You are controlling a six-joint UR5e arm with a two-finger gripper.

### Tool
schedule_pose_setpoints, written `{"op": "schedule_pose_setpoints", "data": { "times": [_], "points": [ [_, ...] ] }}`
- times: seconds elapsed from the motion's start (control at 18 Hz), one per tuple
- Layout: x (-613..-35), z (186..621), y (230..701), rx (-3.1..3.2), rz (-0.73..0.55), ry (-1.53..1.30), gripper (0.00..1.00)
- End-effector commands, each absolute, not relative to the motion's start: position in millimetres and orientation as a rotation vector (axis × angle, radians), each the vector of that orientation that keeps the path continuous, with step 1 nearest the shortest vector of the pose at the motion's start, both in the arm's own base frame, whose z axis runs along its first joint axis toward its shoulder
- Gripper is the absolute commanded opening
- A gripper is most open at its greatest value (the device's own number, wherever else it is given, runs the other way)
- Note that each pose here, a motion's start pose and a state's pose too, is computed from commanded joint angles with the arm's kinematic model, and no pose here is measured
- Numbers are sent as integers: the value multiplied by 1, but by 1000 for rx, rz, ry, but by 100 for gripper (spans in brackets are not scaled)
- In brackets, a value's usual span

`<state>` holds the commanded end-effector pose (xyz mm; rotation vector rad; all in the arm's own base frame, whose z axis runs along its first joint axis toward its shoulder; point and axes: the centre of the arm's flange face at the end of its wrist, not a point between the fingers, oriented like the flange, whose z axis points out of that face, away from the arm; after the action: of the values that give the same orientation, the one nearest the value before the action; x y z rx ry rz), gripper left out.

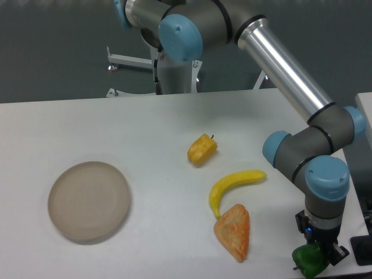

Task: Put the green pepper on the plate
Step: 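Grip the green pepper and lift it off the table, then carry the green pepper over the banana toward the beige plate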

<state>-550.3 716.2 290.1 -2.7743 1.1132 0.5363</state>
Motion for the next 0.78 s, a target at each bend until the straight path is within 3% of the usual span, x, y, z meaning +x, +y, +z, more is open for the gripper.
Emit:
{"op": "schedule_pose_setpoints", "data": {
  "times": [0.5, 0.78],
  "points": [
    [-532, 304, 706, -2796, 484, 1085, 31],
    [-480, 342, 693, -2836, 414, 1001, 31]
  ]
}}
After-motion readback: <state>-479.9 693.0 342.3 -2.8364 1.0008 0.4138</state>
